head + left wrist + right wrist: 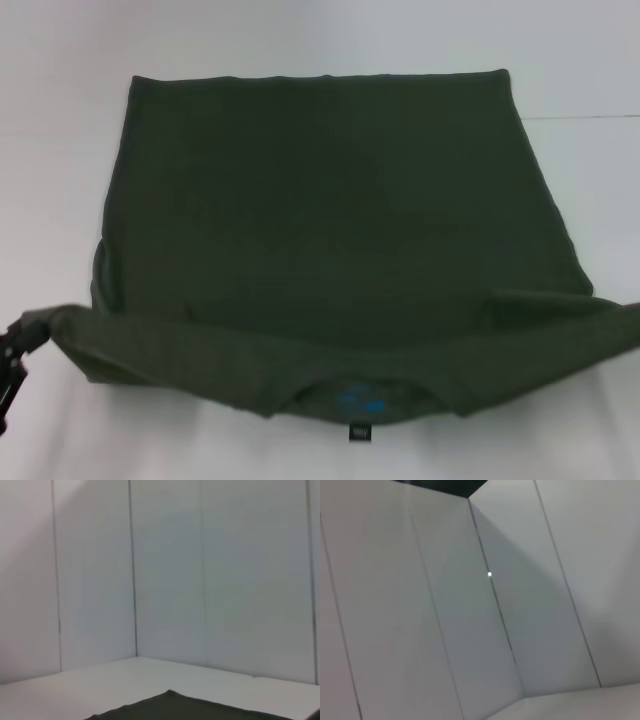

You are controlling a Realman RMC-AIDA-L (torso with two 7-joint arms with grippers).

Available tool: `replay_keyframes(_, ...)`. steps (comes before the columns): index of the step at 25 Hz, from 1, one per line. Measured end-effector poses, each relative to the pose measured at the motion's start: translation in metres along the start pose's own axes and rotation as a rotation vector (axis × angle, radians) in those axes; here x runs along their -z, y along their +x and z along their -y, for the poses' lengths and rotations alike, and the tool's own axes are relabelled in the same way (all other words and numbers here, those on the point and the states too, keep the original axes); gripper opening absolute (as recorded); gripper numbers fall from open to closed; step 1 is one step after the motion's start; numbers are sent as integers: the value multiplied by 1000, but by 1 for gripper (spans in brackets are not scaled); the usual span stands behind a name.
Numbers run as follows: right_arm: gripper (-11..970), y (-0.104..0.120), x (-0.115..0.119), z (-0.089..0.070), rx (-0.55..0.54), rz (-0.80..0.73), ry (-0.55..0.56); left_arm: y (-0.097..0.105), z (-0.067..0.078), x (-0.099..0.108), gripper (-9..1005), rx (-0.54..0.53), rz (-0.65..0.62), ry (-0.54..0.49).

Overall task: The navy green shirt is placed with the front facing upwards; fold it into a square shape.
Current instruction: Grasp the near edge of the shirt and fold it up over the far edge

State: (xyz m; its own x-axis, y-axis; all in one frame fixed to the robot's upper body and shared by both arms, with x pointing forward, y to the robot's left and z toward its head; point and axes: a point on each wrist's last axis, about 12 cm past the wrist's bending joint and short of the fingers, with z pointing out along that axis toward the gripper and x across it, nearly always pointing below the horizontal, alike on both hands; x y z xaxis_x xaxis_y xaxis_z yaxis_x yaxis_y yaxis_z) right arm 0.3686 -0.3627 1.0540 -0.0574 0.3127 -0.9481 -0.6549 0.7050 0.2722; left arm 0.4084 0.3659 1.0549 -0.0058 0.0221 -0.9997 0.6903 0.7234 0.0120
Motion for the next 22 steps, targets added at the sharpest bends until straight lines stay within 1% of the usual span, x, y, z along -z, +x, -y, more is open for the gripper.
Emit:
replay_keyframes(5, 30, -1, -20, 18, -16, -14, 44, 7, -11, -21, 20, 25, 6, -85)
replay_keyframes(11, 30, -8, -31, 37, -21, -13, 106, 11, -24, -33, 20, 50, 26, -203)
replay_keyframes(14, 31, -10, -40, 49, -43, -27, 148, 13, -28, -43, 20, 64, 22, -231)
replay_keyframes(15, 31, -10, -45, 54, -49, -37, 165, 14, -31, -50, 20, 70, 14, -240)
replay_keyframes(16, 31, -10, -50, 57, -51, -46, 173, 14, -31, -50, 20, 70, 14, -240)
replay_keyframes(17, 31, -10, -55, 61, -51, -58, 181, 15, -33, -54, 20, 72, 10, -242)
replay_keyframes(21, 30, -9, -74, 69, -35, -92, 180, 13, -37, -73, 19, 70, 8, -241)
replay_keyframes(22, 30, -10, -78, 71, -31, -97, 183, 13, -37, -73, 19, 70, 8, -241)
